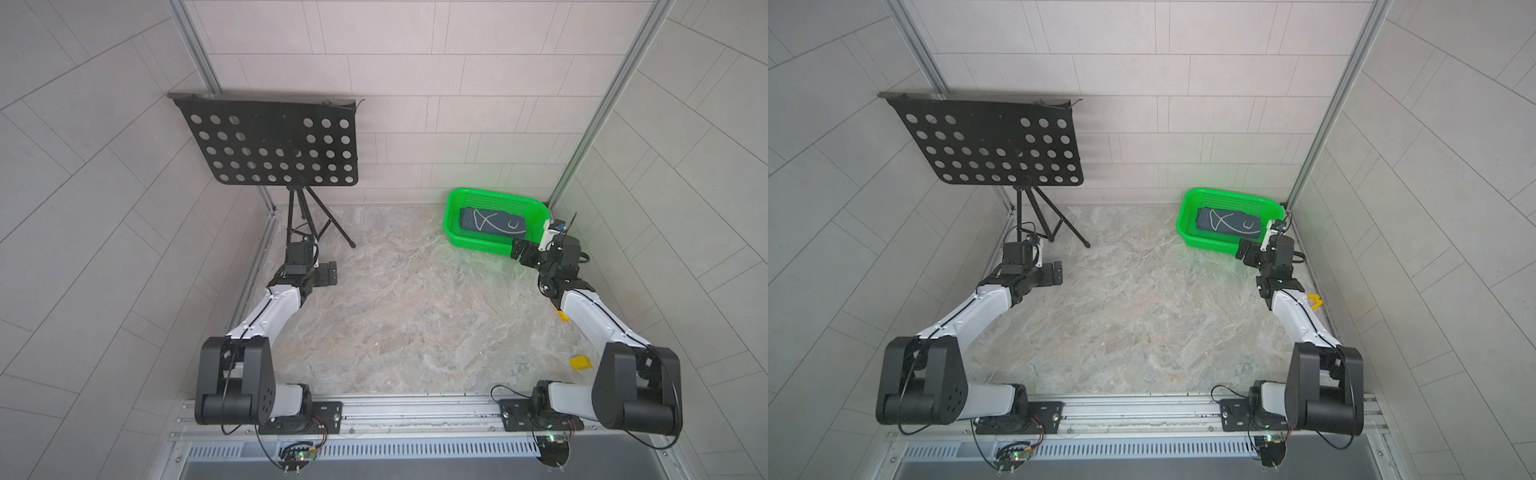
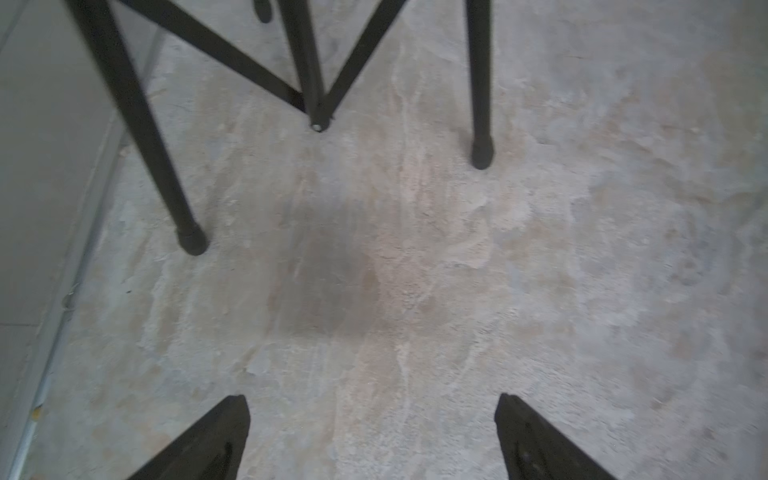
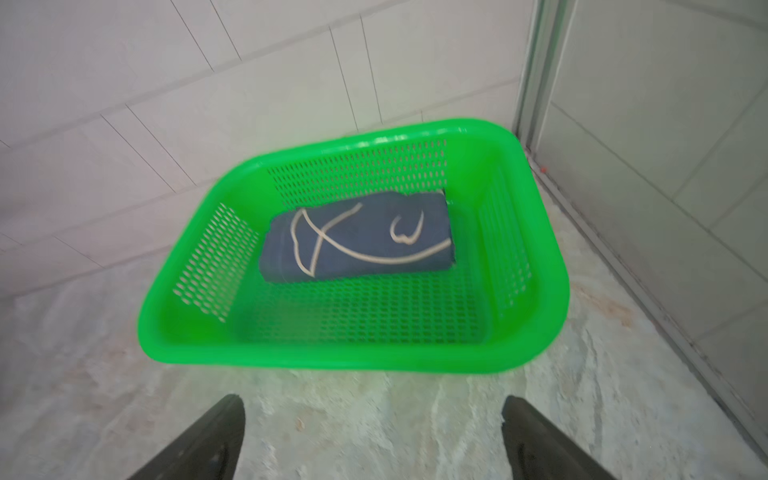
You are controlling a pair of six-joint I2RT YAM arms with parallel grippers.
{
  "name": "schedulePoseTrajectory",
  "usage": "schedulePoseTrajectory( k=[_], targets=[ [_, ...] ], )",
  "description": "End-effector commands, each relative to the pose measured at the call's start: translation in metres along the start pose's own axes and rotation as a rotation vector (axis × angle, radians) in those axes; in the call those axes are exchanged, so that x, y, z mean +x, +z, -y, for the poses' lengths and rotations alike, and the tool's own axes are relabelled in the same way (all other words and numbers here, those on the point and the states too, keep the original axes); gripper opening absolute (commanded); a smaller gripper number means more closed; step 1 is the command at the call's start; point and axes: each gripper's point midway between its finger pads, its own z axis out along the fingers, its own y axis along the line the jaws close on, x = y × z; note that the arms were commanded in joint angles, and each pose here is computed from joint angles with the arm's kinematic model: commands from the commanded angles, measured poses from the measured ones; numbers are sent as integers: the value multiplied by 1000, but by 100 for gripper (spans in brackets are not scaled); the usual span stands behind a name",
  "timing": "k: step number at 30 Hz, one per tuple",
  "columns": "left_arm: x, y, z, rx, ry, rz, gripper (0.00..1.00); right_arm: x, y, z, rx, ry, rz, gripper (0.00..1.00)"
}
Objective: Roll up the pillowcase
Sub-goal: Reset both arms
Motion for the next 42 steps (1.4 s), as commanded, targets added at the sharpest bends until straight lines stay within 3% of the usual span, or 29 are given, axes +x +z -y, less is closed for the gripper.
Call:
schedulePoseTrajectory(
  k=[1,6,11,18,42],
  targets=[
    [-20,-1,-29,-120,-50,109,100,-14,-2,8,20,-15,194,100],
    [-4,14,-41,-182,-58,152,100,4,3,19,47,-13,276,100],
    [-4,15,-41,-177,-43,237,100,23,-2,24,132,-142,112,100],
    [-1,21,-38,-163,-18,231,100,51,-4,37,170,-145,116,100],
    [-20,13,-15,-15,-70,324,100,53,-1,32,138,-124,128,100]
  ],
)
